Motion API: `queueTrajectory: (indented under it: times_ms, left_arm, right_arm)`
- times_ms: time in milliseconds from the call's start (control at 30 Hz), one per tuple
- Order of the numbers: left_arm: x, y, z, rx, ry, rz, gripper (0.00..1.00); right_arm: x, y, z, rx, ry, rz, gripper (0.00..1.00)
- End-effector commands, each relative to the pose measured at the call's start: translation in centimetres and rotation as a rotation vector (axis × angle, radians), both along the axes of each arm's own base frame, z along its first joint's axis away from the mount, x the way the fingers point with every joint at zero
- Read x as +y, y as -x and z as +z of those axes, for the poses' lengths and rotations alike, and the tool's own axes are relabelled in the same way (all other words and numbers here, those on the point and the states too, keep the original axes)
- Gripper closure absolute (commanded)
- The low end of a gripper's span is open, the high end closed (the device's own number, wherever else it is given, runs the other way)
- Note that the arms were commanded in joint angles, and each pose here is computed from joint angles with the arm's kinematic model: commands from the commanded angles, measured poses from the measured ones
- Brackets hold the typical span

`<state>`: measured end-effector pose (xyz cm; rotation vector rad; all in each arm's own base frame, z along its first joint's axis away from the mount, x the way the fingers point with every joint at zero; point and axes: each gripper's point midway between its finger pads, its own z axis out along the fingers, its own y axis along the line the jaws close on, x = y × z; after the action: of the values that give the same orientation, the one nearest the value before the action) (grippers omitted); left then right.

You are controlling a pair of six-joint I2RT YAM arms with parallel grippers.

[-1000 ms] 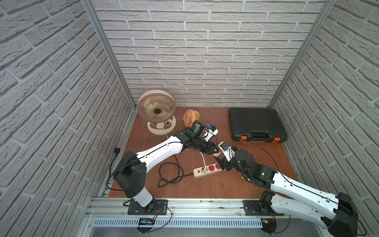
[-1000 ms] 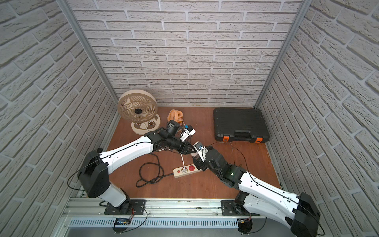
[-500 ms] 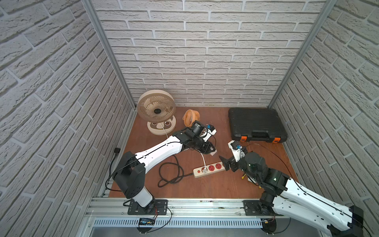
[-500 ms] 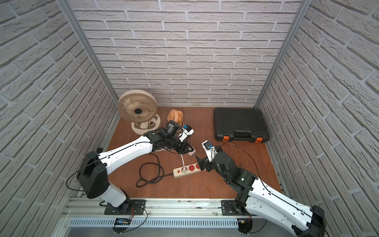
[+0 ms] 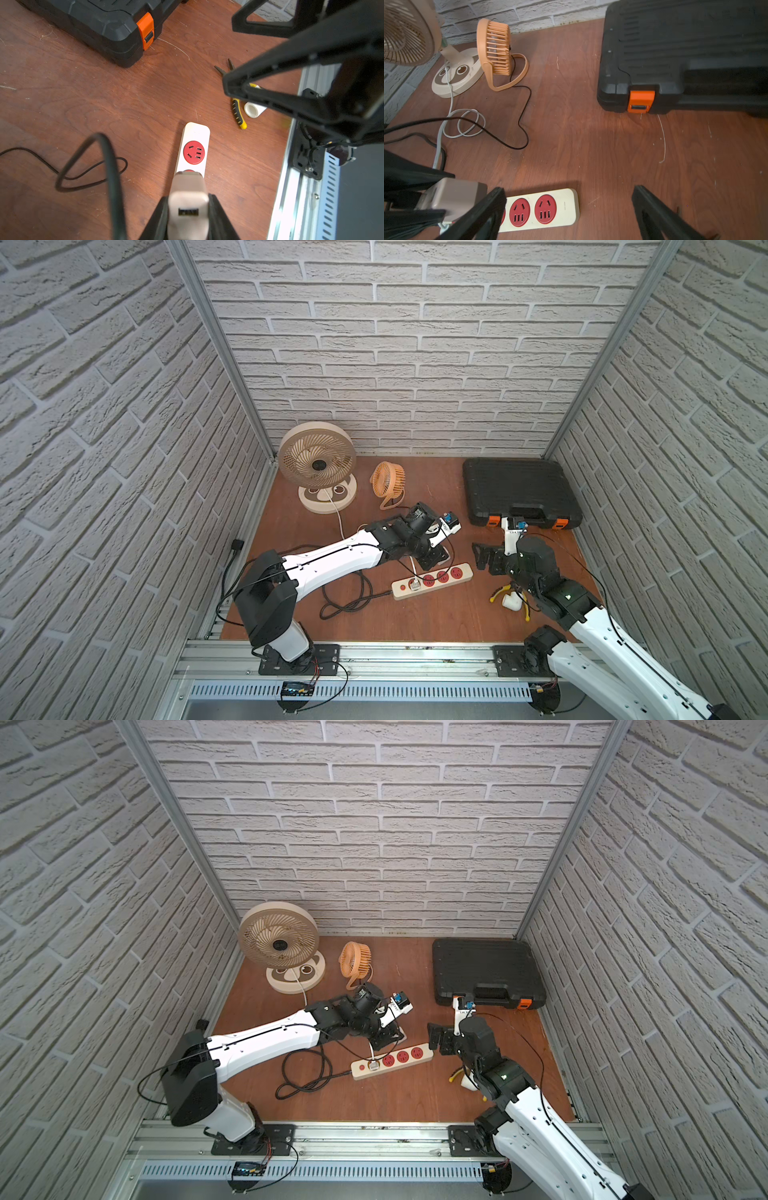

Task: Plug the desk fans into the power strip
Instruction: Pick up the plug from the center of the board, then insert the plug into the socket.

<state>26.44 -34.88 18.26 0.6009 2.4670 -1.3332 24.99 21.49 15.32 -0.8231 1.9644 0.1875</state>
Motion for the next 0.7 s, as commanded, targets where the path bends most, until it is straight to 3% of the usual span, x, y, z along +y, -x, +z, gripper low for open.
queueTrajectory:
  times_ms: [0,167,233,333,433,567,667]
  left_arm:
    - [-1.0,1.3,1.6,-0.007,0.065,-0.090,0.64]
    - [-1.0,1.8,1.7,-0.011,0.067,-0.121,1.00]
    - [-0.8,1.9,1.9,-0.024,0.062,-0.131,1.00]
    - [0.0,1.5,1.9,-0.075,0.014,-0.124,1.00]
    - [1.3,0.4,1.3,-0.154,-0.085,-0.093,1.00]
    - [2.5,-0.9,0.5,-0.246,-0.175,-0.060,1.00]
    - [2.9,-1.8,-0.1,-0.296,-0.223,-0.038,1.00]
  right_arm:
    - [0.8,-0.7,2.5,-0.062,-0.059,-0.007,0.97]
    - [0.7,-0.7,2.7,-0.063,-0.068,-0.013,0.97]
    - [0.6,-0.7,2.9,-0.060,-0.074,-0.023,0.87]
    - [-0.4,-0.8,3.6,-0.052,-0.092,-0.079,0.48]
    - [-1.6,-0.4,3.9,-0.035,-0.117,-0.134,0.22]
    - [-3.2,0.9,4.1,-0.005,-0.158,-0.170,0.00]
    - [-4.5,1.7,4.2,0.014,-0.203,-0.209,0.01]
